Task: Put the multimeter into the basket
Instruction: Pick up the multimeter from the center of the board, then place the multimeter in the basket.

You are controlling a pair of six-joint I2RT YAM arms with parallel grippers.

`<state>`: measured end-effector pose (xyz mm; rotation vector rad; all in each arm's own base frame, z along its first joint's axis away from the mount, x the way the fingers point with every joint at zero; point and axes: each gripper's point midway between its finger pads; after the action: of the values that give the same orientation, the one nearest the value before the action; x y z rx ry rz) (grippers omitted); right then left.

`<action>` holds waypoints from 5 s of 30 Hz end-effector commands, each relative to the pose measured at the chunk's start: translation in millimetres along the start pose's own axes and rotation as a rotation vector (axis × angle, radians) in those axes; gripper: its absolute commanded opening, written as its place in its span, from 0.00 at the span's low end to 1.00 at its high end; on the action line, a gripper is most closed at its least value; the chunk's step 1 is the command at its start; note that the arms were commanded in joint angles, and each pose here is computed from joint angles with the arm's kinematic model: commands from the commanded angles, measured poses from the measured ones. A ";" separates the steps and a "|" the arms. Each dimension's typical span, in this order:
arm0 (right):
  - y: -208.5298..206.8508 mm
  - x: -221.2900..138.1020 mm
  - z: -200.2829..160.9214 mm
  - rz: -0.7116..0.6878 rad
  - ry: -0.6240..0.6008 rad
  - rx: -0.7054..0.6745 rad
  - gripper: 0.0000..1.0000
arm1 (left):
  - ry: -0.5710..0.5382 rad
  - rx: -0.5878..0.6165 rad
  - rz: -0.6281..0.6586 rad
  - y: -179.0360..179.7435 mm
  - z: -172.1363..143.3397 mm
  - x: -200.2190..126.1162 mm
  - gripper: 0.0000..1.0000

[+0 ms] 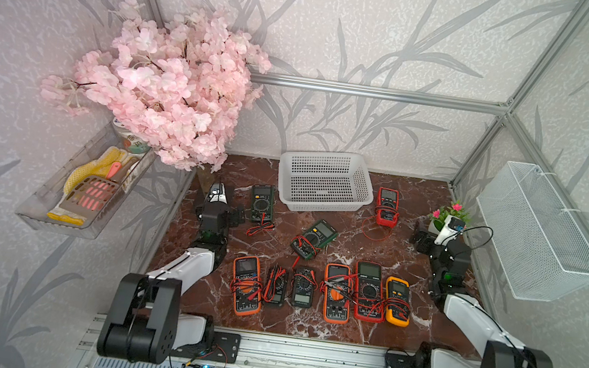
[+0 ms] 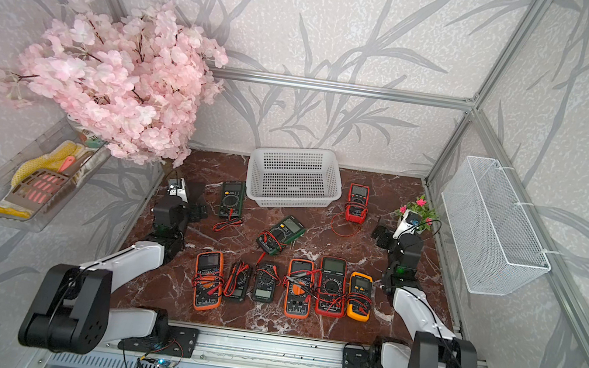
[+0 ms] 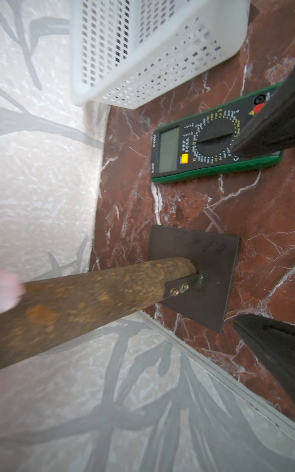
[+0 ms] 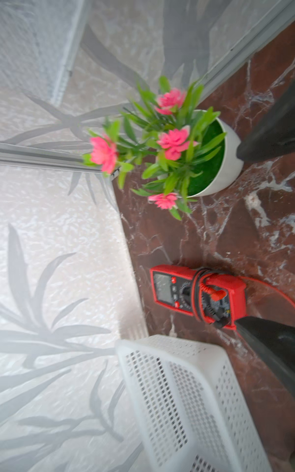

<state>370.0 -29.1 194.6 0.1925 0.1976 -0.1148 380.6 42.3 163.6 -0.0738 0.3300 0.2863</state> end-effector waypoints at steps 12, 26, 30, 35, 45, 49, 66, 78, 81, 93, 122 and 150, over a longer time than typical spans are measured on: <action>43.9 -0.5 39.4 0.106 0.395 0.160 1.00 | 0.073 -0.160 0.012 1.8 54.8 -56.2 1.00; 33.5 35.2 9.9 -0.204 0.788 -0.056 0.99 | 0.234 -0.170 -0.070 -38.7 62.7 -58.9 1.00; 60.4 53.8 21.0 -0.063 0.733 0.035 0.99 | 0.255 -0.135 -0.102 -60.5 64.9 -49.2 1.00; 90.9 83.1 20.0 0.082 0.768 0.095 0.99 | 0.275 -0.110 -0.129 -79.4 77.8 -38.9 1.00; 97.3 118.9 -40.1 0.006 0.983 -0.009 0.99 | 0.276 -0.122 -0.212 -110.5 97.0 -28.7 1.00; 95.1 126.5 -56.2 -0.015 1.011 -0.028 0.99 | 0.277 -0.102 -0.212 -113.6 101.2 -25.8 1.00; 86.3 153.9 -93.5 -0.060 1.076 -0.079 0.99 | 0.305 -0.079 -0.203 -113.1 93.0 -23.9 1.00; 77.8 176.7 -115.7 -0.104 1.120 -0.106 0.99 | 0.317 -0.074 -0.201 -114.2 93.7 -22.6 1.00; 74.9 178.3 -123.6 -0.108 1.136 -0.098 1.00 | 0.319 -0.078 -0.204 -115.1 93.9 -22.4 1.00; 67.6 179.7 -143.2 -0.107 1.182 -0.078 0.89 | 0.359 -0.103 -0.220 -122.4 85.1 -17.0 1.00; 82.9 145.6 15.1 -0.064 0.846 -0.025 0.65 | 0.443 -0.134 -0.271 -154.4 73.9 -2.5 1.00; 218.1 163.2 144.4 0.288 0.437 0.038 0.63 | 0.488 -0.104 -0.262 -180.1 66.3 8.3 1.00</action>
<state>564.4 117.9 331.0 0.2622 0.6838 0.1536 460.1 -118.6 224.6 -0.2959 0.7752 0.0019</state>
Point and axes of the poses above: each gripper's point midway between its finger pads, its own x axis out along the fingers, its own y axis along the line the jaws close on, z = x × y, and after that the axes turned 3 degrees about -x, right-handed
